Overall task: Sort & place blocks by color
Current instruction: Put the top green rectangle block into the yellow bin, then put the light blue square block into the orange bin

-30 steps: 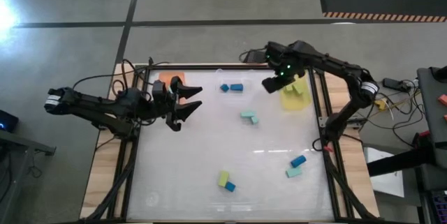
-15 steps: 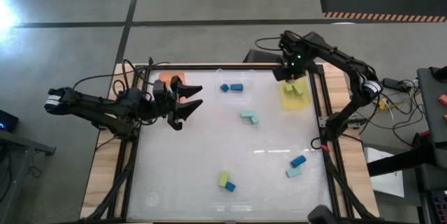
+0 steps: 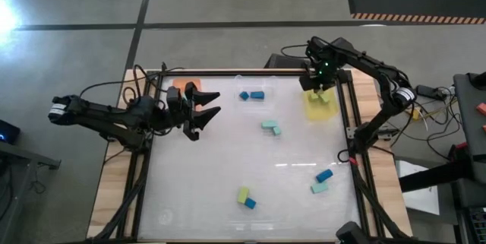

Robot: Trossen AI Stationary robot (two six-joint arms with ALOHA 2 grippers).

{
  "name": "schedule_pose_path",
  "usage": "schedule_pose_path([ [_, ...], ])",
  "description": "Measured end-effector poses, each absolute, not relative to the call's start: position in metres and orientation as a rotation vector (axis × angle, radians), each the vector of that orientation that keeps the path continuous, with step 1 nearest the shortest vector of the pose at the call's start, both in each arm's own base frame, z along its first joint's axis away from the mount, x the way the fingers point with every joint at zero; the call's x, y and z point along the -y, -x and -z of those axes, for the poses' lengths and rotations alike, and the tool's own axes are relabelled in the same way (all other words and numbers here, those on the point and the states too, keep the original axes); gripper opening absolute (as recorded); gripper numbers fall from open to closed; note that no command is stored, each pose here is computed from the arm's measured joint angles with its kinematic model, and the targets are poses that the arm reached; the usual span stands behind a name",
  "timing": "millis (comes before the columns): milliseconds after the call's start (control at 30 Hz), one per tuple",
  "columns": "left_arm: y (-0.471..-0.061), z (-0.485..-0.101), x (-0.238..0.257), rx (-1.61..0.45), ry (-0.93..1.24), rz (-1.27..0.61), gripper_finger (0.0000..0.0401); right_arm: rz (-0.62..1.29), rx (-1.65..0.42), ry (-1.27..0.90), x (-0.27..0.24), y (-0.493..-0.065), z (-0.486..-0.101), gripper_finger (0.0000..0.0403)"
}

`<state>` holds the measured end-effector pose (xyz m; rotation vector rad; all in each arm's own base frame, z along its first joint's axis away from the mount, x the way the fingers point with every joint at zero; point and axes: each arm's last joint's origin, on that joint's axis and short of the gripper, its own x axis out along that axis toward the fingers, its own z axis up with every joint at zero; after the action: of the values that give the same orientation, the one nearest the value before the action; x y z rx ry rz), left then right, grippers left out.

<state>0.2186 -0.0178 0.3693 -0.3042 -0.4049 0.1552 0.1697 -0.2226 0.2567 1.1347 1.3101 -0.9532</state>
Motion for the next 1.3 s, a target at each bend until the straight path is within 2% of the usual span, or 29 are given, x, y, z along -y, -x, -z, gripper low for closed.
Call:
schedule_pose_path([
  [667, -0.219, -0.367, 0.017, 0.379, 0.305, -0.184, 0.0240, 1.046, -1.362, -1.230, 0.207, -0.158, -0.195, 0.0121],
  [867, -0.219, -0.367, 0.017, 0.379, 0.305, -0.188, 0.0240, 1.047, -1.382, -1.238, 0.201, -0.153, -0.178, 0.0139],
  [1300, -0.221, -0.364, 0.016, 0.360, 0.309, -0.230, 0.0240, 1.042, -1.351, -1.221, 0.206, -0.158, -0.188, 0.0185],
])
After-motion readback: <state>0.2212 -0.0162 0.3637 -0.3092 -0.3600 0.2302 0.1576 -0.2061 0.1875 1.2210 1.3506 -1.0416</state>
